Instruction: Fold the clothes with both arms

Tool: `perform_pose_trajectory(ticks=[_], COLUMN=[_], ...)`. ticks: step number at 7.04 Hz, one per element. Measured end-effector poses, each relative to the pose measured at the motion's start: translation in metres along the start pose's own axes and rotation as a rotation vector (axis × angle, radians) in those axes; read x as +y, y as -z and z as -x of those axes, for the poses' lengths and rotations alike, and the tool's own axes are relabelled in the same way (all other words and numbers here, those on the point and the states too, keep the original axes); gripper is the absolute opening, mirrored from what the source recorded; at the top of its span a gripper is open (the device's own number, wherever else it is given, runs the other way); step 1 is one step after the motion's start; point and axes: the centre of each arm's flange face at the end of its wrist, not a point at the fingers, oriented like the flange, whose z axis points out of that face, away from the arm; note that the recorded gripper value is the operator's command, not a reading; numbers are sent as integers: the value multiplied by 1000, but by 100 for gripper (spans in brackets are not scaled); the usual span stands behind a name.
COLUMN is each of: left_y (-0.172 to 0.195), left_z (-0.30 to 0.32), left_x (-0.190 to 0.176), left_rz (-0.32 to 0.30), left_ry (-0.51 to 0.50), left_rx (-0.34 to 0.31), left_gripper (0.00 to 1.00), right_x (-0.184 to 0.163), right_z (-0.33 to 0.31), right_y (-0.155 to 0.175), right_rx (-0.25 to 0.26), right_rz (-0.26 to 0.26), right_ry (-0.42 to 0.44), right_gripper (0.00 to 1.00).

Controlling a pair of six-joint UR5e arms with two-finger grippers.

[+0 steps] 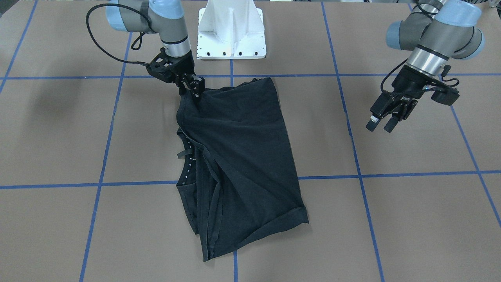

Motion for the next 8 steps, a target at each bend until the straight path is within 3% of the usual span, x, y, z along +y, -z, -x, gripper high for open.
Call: perform_pose_trajectory(ticks=[5,8], left_y=[0,0], left_z=[0,1], left_x=[0,0], left_rz=[0,0], left_ry=[1,2], left_rx=[-1,-1], left_gripper=[100,100], right_x=[-7,-5], right_z=[2,4], right_y=[-8,-10], right_rx=[11,12], right_rz=[-14,-14], right_ry=[-6,-5], right_gripper=[65,52])
